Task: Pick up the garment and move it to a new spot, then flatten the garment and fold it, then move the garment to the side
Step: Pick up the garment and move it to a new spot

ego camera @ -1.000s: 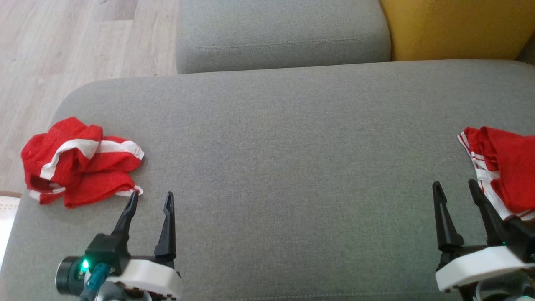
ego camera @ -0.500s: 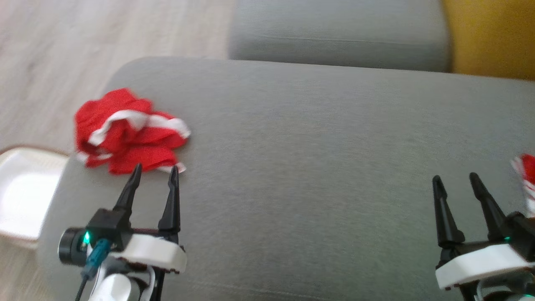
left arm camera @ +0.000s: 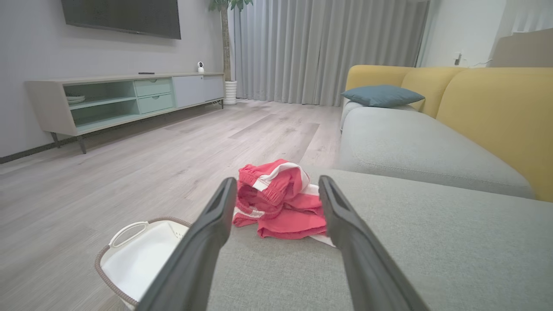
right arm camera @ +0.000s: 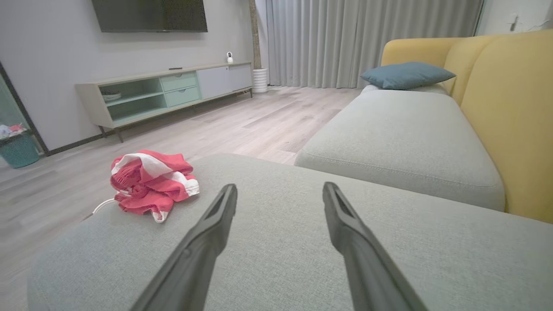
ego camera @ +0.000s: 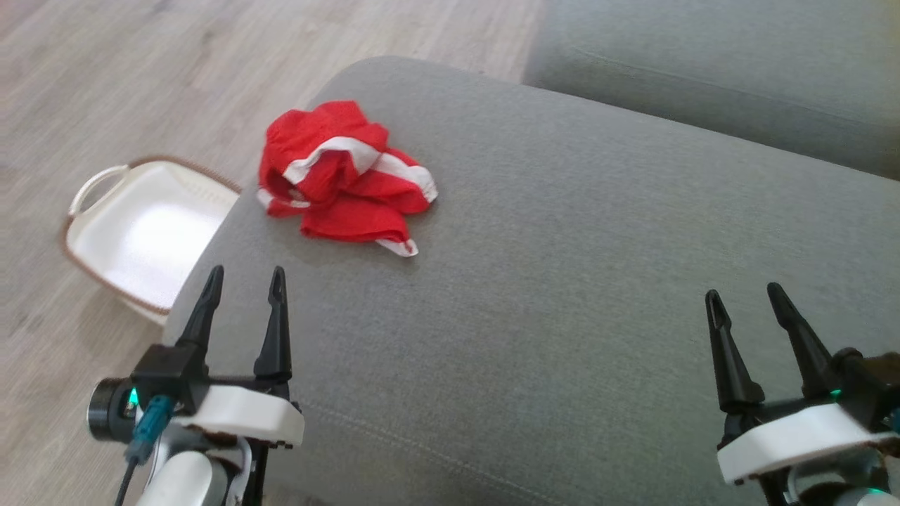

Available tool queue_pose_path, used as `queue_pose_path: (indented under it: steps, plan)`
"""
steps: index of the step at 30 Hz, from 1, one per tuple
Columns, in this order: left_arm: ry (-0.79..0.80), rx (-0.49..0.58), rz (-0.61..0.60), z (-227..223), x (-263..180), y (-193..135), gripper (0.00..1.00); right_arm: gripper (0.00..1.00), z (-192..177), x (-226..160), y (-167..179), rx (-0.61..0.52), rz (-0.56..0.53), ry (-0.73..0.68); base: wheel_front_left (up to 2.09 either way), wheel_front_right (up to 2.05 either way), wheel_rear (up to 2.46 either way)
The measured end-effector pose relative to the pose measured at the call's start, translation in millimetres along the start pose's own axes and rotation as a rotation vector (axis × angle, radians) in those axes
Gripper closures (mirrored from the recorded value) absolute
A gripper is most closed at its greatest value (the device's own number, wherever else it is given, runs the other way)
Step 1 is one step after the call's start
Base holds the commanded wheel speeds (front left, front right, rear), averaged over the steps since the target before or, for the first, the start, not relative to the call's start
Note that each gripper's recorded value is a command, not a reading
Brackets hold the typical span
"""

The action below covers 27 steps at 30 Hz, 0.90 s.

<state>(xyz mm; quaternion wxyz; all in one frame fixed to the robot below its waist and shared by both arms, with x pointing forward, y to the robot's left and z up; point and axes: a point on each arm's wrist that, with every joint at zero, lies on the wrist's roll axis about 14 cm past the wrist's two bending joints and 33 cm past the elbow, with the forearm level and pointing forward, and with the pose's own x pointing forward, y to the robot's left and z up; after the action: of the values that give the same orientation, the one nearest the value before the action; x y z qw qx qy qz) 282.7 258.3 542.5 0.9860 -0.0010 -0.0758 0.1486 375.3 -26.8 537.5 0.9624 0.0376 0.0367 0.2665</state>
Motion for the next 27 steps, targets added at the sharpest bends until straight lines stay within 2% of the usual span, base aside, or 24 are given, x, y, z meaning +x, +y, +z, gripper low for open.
queue_pose_path:
  steps: [9,16,24,27]
  plan:
    - [0.027,0.003,0.027,-7.2,12.9,3.6,0.00,0.00,-1.3,19.0,-1.8,0.012,0.022,0.009,0.00,0.00,0.00]
    - [0.007,-0.004,-0.042,-7.8,79.4,-23.4,0.00,0.00,-6.0,44.4,-31.2,-0.009,0.002,0.024,0.00,0.00,0.00]
    - [0.229,0.025,-0.083,-91.0,160.7,-33.7,0.00,0.00,-41.9,69.1,-74.1,-0.014,-0.044,0.095,0.00,0.00,0.00]
    - [0.304,0.046,-0.085,-116.1,176.7,-31.5,0.00,0.00,-52.3,73.0,-82.4,-0.009,-0.055,0.114,0.00,0.00,0.00]
